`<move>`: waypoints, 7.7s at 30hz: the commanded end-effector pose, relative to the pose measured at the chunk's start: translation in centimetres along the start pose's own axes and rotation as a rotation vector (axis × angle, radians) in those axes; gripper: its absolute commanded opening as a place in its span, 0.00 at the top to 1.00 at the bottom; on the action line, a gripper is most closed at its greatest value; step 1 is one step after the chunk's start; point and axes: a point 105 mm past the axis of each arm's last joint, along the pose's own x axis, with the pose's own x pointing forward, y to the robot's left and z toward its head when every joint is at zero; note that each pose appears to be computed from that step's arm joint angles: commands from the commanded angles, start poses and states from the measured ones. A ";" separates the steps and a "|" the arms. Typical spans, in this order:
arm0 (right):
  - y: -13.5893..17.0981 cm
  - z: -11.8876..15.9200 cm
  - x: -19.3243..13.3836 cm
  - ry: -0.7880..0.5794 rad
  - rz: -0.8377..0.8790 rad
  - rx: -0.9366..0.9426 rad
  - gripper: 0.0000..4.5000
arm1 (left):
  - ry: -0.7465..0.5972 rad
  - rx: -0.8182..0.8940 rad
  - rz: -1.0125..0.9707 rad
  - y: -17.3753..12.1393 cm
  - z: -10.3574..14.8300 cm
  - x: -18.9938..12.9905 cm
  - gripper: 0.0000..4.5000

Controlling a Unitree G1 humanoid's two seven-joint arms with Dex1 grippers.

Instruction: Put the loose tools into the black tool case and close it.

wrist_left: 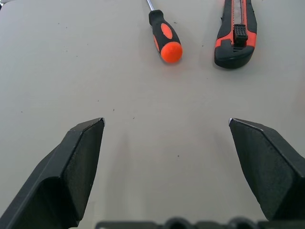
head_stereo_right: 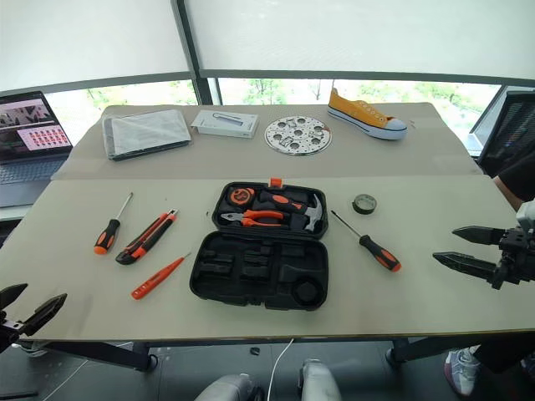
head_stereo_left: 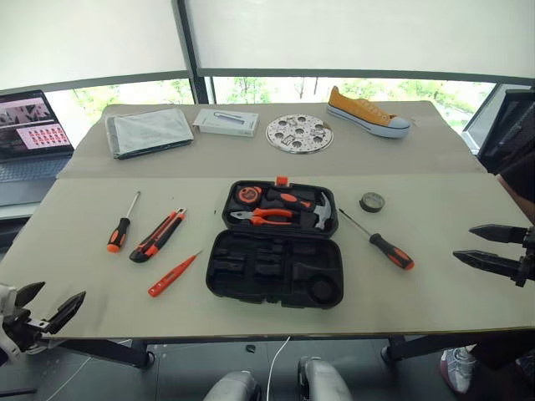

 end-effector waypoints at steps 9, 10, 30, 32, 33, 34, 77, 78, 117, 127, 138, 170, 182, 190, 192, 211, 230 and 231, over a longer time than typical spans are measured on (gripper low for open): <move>3.9 6.5 3.0 -0.129 0.102 -0.200 0.00 | -0.045 -0.177 -0.011 -1.3 5.5 6.3 0.00; 5.0 7.0 3.6 -0.142 0.139 -0.213 0.00 | -0.027 -0.188 -0.015 -1.5 5.7 7.2 0.00; 14.0 10.6 8.2 -0.259 0.364 -0.334 0.00 | 0.278 -0.137 0.064 -0.2 3.8 15.5 0.15; 13.9 10.5 8.3 -0.254 0.359 -0.337 0.00 | 0.283 -0.165 0.062 -0.2 3.5 15.4 0.31; 13.9 10.4 8.3 -0.253 0.358 -0.339 0.00 | 0.285 -0.162 0.063 -0.1 3.4 15.3 0.38; 13.8 10.4 8.3 -0.252 0.357 -0.340 0.00 | 0.290 -0.155 0.066 0.1 3.3 15.2 0.48; 13.8 5.8 7.7 -0.072 0.294 -0.271 0.00 | -0.161 0.932 -1.131 -24.1 14.1 16.5 0.81; 14.0 5.8 7.8 -0.076 0.300 -0.268 0.00 | -0.155 0.920 -1.137 -24.2 14.1 16.6 0.81; 13.8 5.9 8.4 -0.127 0.261 -0.238 0.00 | -0.109 1.061 -1.208 -26.4 9.8 18.1 0.99; 13.7 5.6 8.5 -0.127 0.239 -0.226 0.00 | -0.210 1.008 -1.148 -26.6 13.0 19.0 0.99; 10.1 3.3 7.3 -0.061 0.038 -0.152 0.00 | -0.281 0.559 -1.309 -26.1 19.2 14.7 0.99; 1.8 -4.6 9.6 -0.012 -0.290 0.112 0.62 | -0.232 0.437 -1.338 -22.8 17.7 7.6 0.00; 6.8 6.2 9.2 -0.209 0.013 -0.128 0.77 | -0.102 0.454 -1.265 -19.0 15.4 7.2 0.00; 15.3 6.5 16.4 -0.080 0.481 -0.478 0.77 | -0.082 0.484 -1.214 -18.1 14.7 6.4 0.00; 15.8 5.9 17.6 -0.052 0.509 -0.530 0.77 | -0.085 0.483 -1.202 -18.0 14.7 6.2 0.00; 14.5 4.3 19.6 0.022 0.513 -0.533 0.77 | -0.114 0.464 -1.112 -17.5 14.7 6.3 0.00; 16.3 8.4 20.6 -0.113 0.482 -0.378 0.12 | -0.129 0.462 -1.123 -17.7 15.1 7.0 0.00; 16.3 8.3 20.8 -0.111 0.478 -0.367 0.16 | -0.128 0.462 -1.124 -17.7 15.1 7.1 0.00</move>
